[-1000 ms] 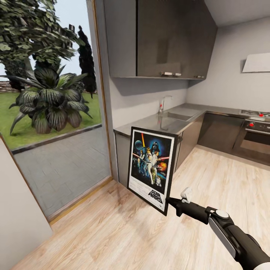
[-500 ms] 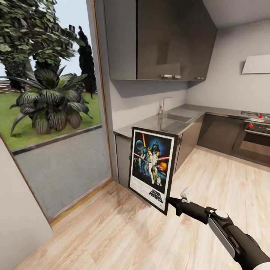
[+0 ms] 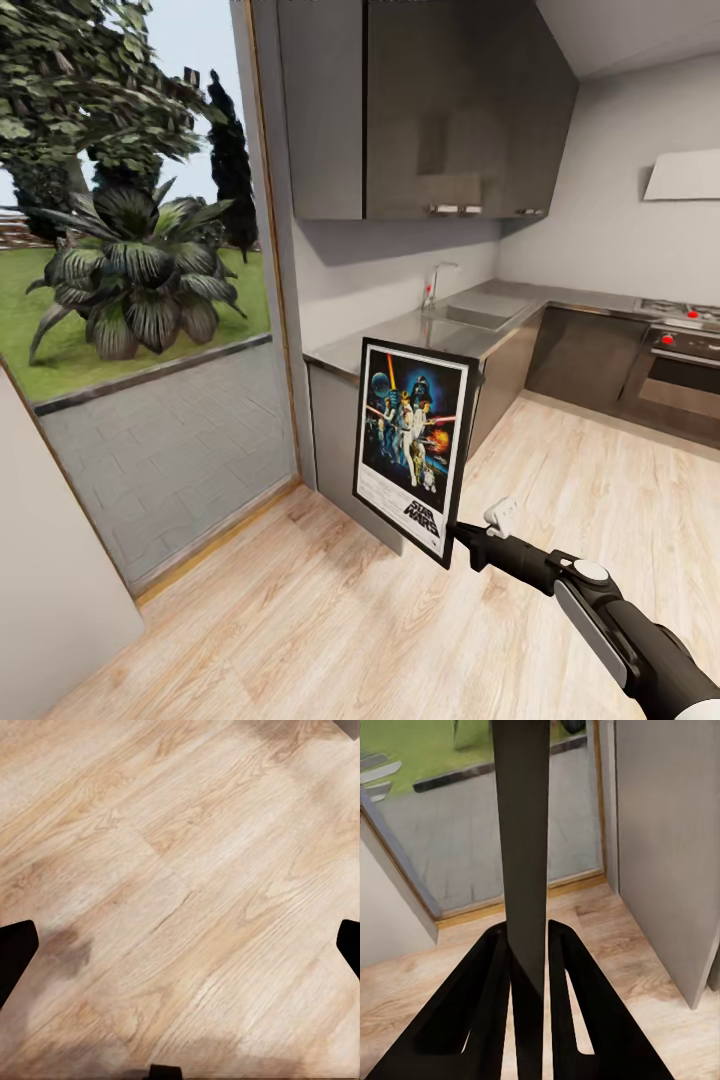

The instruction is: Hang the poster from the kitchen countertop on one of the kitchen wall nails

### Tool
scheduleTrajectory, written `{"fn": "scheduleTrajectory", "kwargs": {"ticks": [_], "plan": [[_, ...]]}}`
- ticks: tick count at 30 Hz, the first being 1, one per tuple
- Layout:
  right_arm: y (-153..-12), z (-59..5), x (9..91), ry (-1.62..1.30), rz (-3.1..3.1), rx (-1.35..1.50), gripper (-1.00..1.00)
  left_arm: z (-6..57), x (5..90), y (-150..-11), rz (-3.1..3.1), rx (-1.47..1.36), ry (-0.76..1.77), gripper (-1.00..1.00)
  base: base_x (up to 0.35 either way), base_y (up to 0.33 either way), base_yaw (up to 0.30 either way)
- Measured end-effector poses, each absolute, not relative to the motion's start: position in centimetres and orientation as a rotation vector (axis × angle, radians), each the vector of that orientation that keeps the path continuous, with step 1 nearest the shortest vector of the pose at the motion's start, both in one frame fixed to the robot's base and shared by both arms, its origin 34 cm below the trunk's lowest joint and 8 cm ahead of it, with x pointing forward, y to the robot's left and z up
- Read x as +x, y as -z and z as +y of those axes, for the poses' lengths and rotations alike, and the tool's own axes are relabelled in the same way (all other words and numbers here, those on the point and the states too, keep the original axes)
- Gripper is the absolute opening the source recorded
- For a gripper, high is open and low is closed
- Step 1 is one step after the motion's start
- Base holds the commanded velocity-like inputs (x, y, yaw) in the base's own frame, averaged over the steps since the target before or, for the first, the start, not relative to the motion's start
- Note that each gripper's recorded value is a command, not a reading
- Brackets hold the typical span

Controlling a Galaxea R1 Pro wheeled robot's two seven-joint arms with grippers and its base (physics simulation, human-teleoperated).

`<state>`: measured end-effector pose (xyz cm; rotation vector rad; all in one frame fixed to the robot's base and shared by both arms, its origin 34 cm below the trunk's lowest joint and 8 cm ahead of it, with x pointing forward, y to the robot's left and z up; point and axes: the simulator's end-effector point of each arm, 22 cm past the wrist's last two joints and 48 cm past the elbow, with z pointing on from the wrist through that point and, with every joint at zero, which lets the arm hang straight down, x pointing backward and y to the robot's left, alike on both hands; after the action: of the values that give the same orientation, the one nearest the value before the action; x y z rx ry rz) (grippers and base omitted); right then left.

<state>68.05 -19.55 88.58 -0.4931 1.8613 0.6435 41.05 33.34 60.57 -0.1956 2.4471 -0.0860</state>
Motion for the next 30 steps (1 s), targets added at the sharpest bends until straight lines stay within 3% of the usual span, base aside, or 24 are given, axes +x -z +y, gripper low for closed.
{"fn": "scheduleTrajectory", "kwargs": {"ticks": [30], "plan": [[-92.8,-19.4,67.7,-0.645,1.854,-0.499,-1.0,33.2,40.1,-64.2,2.46,-0.199,0.091,1.0,0.0,0.0,0.0]]}}
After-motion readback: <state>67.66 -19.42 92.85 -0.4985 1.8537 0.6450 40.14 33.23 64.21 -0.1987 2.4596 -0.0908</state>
